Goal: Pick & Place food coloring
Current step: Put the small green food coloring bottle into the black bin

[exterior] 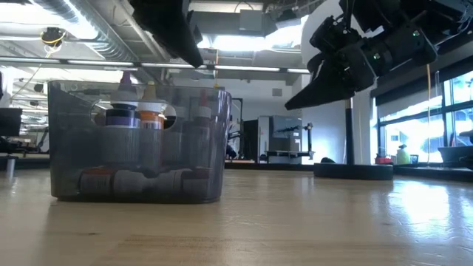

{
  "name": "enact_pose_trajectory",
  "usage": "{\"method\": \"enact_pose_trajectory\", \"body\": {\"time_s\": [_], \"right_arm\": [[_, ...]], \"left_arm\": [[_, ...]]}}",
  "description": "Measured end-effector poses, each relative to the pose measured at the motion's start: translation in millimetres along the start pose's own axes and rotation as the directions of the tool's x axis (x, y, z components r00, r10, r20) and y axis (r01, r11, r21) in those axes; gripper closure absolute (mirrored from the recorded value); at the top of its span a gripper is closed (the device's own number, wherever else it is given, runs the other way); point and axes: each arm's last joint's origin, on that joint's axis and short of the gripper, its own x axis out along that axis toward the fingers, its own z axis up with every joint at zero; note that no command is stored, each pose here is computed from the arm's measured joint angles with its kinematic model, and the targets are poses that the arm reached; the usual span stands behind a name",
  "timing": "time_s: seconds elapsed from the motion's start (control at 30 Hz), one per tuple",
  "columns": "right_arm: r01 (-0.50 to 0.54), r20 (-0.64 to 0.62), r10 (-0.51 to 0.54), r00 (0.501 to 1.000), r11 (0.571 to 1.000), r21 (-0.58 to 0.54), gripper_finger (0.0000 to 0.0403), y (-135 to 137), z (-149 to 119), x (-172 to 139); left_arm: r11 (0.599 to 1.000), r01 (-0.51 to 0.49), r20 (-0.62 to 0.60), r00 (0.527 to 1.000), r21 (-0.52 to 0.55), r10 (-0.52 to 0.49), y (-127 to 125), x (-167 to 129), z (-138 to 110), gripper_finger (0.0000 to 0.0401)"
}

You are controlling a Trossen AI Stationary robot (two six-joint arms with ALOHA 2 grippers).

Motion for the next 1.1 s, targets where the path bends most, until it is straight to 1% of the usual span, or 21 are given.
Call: {"method": "enact_pose_trajectory", "body": {"time_s": [0.1,0.2,0.33,0.43,0.5,0.57,0.67,0.8,0.9,1.0,1.1], "right_arm": [[0.0,0.014,0.0,1.0,1.0,0.004,0.026,0.0,1.2,0.0],[0.001,0.028,-0.001,1.0,1.0,0.009,0.026,-0.1,2.7,0.0],[0.001,0.047,-0.001,0.999,1.0,0.011,0.026,-0.1,4.6,-0.2],[0.001,0.048,-0.002,0.999,1.0,0.012,0.026,-0.1,4.7,-0.2],[0.001,0.048,-0.001,0.999,1.0,0.013,0.026,-0.1,4.6,-0.2],[0.001,0.048,-0.002,0.999,1.0,0.016,0.026,-0.2,4.6,-0.1],[0.0,0.048,-0.002,0.999,0.999,0.035,0.026,-0.2,4.6,-0.2],[0.0,0.047,-0.001,0.999,0.999,0.038,0.026,-0.1,4.6,-0.2],[0.0,0.047,-0.002,0.999,0.999,0.037,0.026,-0.1,4.6,-0.2],[0.0,0.047,-0.002,0.999,0.999,0.037,0.026,-0.1,4.6,-0.2],[0.0,0.046,-0.001,0.999,0.999,0.036,0.026,-0.1,4.5,-0.2]], "left_arm": [[0.998,-0.021,-0.018,1.0,0.051,0.022,0.5,-1.2,0.9,0.0398],[0.995,-0.03,-0.037,0.999,0.098,0.033,1.3,4.8,0.0,0.0399],[0.985,-0.07,-0.101,0.991,0.155,0.086,3.1,21.3,-5.9,0.0399],[0.977,-0.08,-0.189,0.975,0.196,0.118,4.1,38.7,-14.2,0.0399],[0.975,-0.086,-0.264,0.954,0.207,0.141,4.3,46.0,-17.0,0.0399],[0.972,-0.109,-0.32,0.931,0.21,0.173,3.9,51.7,-14.8,0.0399],[0.964,-0.141,-0.421,0.878,0.225,0.227,4.0,56.1,-13.0,0.0399],[0.962,-0.145,-0.495,0.833,0.233,0.245,1.8,58.5,-6.4,0.0399],[0.965,-0.131,-0.507,0.83,0.228,0.232,-0.2,59.6,0.6,0.0399],[0.97,-0.104,-0.485,0.851,0.22,0.201,-2.4,55.6,10.2,0.0399],[0.974,-0.085,-0.478,0.86,0.208,0.178,-3.9,51.0,17.0,0.0399]]}}
